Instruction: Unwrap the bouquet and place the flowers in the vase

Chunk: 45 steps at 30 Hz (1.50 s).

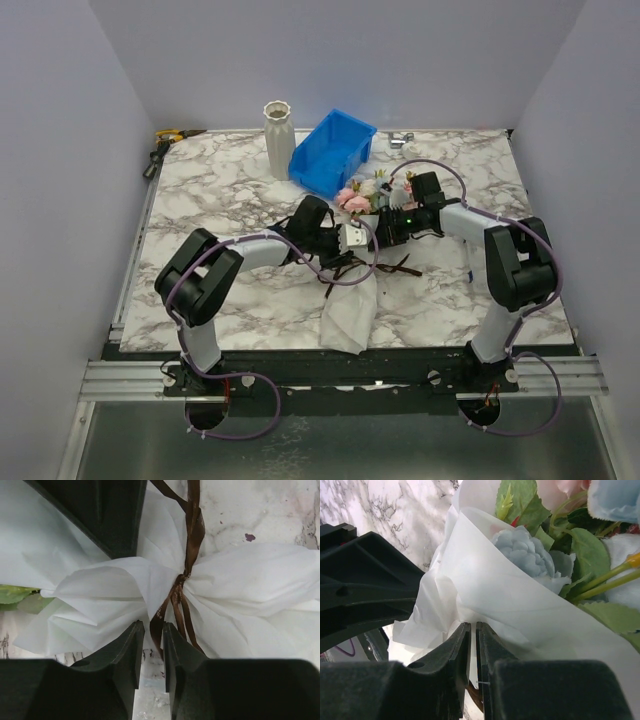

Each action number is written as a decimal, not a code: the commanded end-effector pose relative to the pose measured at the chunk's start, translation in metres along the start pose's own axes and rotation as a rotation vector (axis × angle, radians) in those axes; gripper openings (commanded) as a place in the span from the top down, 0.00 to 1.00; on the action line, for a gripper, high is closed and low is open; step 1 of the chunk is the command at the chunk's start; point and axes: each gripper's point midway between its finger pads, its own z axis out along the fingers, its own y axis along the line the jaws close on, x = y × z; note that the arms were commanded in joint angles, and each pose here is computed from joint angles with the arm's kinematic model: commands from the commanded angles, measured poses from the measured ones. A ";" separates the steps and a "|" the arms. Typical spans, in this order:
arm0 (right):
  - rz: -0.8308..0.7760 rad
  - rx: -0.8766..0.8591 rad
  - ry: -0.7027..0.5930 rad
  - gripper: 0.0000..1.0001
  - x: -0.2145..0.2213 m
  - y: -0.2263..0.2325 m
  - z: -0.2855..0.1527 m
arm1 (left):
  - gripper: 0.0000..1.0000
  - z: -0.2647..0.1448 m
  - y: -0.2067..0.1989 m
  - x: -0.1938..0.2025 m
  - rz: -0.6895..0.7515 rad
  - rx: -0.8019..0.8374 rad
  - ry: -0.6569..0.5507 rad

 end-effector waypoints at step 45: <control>-0.049 0.263 0.163 0.99 0.033 -0.080 0.025 | 1.00 -0.140 0.057 -0.155 -0.219 -0.518 -0.320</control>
